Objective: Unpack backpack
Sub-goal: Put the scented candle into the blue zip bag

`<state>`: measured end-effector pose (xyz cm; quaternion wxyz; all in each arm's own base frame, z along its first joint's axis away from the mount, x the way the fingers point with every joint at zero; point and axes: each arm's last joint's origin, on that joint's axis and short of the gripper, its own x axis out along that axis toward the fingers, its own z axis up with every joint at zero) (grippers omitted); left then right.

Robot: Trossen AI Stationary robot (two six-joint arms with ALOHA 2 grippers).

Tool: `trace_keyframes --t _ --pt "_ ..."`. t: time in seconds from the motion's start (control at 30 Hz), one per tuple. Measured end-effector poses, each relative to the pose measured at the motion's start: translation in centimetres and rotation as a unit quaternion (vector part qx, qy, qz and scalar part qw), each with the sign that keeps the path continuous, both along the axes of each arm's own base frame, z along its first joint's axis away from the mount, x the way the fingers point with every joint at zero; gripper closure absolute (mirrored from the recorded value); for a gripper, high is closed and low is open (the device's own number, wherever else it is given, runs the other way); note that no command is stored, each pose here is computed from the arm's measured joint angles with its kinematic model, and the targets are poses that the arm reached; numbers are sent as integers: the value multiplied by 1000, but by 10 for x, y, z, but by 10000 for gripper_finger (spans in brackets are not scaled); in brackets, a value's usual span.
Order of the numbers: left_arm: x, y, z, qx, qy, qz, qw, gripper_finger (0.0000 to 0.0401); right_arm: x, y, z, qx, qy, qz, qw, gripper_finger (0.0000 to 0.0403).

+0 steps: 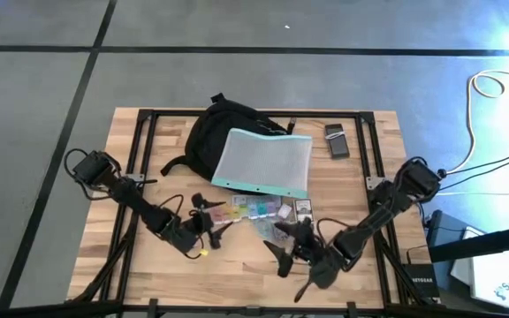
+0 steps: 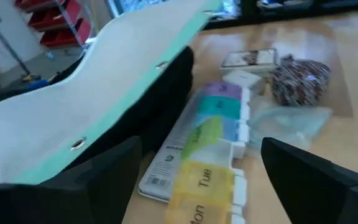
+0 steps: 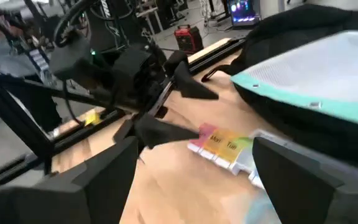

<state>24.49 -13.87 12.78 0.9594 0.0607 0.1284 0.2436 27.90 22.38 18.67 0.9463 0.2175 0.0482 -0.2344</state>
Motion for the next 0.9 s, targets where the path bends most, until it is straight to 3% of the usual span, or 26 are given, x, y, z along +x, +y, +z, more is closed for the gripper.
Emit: trace_keyframes --t 0.17,0.33,0.53,0.7,0.9 --pt "10 13 3 -14 -15 23 1000 86 0 6 -20 29 -5 -10 1000 102" --pt "39 17 2 28 63 -43 997 86 3 7 -33 35 -3 -15 999 102" --pt "55 12 4 85 96 -31 991 96 4 8 -35 35 -2 -14 999 102" --pt "56 6 7 50 77 -77 993 179 4 9 -35 35 0 -10 999 102" --pt "57 4 5 45 98 -131 985 354 4 9 -35 35 1 -10 999 102"
